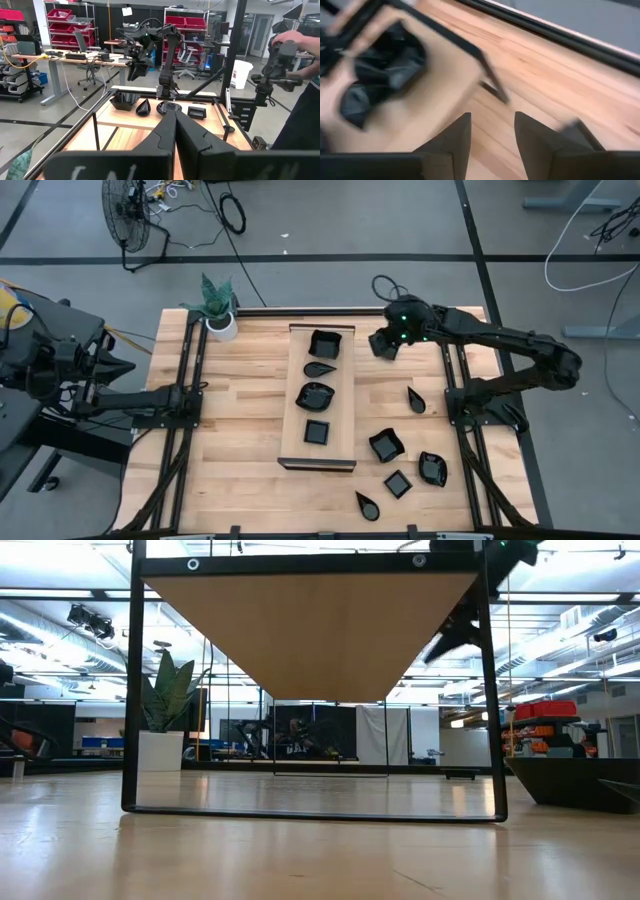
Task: Pick & Place Mini shaped plates
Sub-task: Stack the square plate on top of the square plate on the shelf
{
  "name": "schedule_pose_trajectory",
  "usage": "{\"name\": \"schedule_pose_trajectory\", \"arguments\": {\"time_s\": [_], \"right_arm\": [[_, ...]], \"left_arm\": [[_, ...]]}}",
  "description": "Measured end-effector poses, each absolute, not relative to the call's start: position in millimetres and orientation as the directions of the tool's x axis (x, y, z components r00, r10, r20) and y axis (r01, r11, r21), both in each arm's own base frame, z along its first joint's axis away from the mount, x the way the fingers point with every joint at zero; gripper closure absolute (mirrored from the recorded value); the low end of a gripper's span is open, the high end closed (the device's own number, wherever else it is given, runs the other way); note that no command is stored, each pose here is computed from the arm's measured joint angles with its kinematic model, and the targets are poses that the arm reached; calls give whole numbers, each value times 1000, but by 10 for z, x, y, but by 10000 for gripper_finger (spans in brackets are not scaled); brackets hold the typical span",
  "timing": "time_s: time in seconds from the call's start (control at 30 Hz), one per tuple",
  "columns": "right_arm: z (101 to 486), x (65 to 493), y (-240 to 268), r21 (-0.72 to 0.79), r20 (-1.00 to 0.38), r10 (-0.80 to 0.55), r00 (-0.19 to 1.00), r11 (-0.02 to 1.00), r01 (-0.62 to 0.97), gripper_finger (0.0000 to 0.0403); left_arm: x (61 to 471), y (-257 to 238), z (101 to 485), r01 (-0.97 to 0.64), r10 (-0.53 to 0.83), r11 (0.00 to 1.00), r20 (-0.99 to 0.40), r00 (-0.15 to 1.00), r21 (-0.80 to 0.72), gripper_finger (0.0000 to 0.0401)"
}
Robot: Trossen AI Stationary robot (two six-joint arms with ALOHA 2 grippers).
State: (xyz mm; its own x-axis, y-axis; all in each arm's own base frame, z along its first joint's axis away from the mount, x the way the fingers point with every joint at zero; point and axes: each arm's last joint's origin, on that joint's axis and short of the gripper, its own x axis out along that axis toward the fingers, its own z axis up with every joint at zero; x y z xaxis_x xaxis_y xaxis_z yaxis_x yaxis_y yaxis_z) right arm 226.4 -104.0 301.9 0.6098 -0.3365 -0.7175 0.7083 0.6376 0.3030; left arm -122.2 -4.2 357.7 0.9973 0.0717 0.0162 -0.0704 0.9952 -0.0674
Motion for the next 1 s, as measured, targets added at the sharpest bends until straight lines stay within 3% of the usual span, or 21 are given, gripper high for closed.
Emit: {"name": "schedule_pose_trajectory", "arguments": {"time_s": [0.53,0.8,1.0], "right_arm": [[2425,1795,-1359,312,-860,-353,368,207,927,250],[2184,1683,-1356,326,-896,-296,331,66,943,250],[2037,1620,-1336,273,-908,-338,249,-25,962,250]], "left_arm": [[-1221,-42,3577,-70,71,995,16,997,-67,387],[-1222,-42,3577,-70,71,995,16,997,-67,387],[-1221,-42,3577,-70,72,995,16,997,-67,387]]}}
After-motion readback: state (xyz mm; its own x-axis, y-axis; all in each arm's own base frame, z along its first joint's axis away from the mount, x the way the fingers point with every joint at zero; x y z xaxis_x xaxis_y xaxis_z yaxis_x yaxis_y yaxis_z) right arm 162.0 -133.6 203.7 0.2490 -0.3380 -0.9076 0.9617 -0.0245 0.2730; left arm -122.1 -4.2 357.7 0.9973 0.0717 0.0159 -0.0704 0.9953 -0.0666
